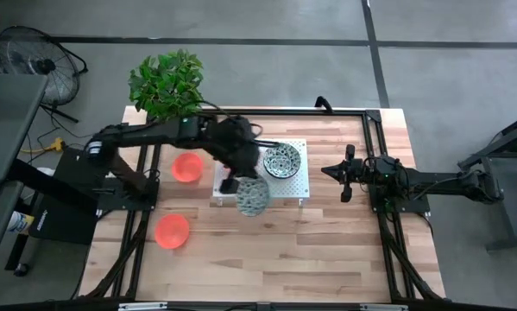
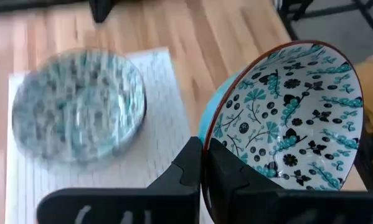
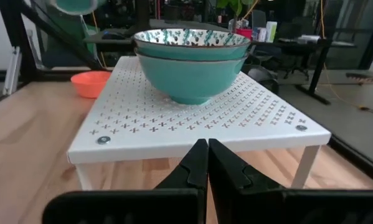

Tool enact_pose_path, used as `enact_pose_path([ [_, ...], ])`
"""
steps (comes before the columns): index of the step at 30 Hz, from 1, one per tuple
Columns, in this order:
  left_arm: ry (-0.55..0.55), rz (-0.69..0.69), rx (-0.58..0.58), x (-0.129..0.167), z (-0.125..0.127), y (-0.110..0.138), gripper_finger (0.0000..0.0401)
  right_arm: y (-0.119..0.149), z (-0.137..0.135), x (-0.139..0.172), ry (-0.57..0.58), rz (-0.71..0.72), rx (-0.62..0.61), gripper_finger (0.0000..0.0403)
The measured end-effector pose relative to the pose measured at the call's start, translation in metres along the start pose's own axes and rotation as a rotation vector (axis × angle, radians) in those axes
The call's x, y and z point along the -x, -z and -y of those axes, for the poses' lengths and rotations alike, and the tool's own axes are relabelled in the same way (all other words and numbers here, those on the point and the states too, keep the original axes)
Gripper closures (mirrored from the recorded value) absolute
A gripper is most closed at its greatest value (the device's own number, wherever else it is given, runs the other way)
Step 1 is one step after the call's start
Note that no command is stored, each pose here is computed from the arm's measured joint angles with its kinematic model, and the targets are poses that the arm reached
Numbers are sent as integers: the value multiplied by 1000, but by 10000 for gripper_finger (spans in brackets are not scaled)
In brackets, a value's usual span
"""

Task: Pick & Place Mini bowls
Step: Stack the blue patterned bowl on the blue patterned bowls on the shelf

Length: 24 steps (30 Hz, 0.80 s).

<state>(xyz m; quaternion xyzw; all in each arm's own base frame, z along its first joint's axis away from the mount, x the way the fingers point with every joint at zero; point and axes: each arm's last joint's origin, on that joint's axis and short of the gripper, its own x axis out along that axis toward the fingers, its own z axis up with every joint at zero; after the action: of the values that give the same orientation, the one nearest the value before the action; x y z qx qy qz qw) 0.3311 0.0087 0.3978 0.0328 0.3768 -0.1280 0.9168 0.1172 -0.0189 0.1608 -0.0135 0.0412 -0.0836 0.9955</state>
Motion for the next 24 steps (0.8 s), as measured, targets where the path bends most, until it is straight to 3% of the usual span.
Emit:
enact_pose_path([
  [8,18,-151,-74,7,7,-18,401,-4,0,0,-3,39,-98,402],
  [12,20,-142,-86,7,10,-24,401,-5,-2,0,-84,35,-353,402],
  [16,39,-155,-95,8,16,-25,401,-7,-4,0,-175,40,-484,402],
  [19,79,-260,-116,6,25,-15,401,-10,-8,1,-309,29,-464,402],
  [24,95,-235,-144,4,33,-19,401,-39,-19,-1,-444,-4,-412,402],
])
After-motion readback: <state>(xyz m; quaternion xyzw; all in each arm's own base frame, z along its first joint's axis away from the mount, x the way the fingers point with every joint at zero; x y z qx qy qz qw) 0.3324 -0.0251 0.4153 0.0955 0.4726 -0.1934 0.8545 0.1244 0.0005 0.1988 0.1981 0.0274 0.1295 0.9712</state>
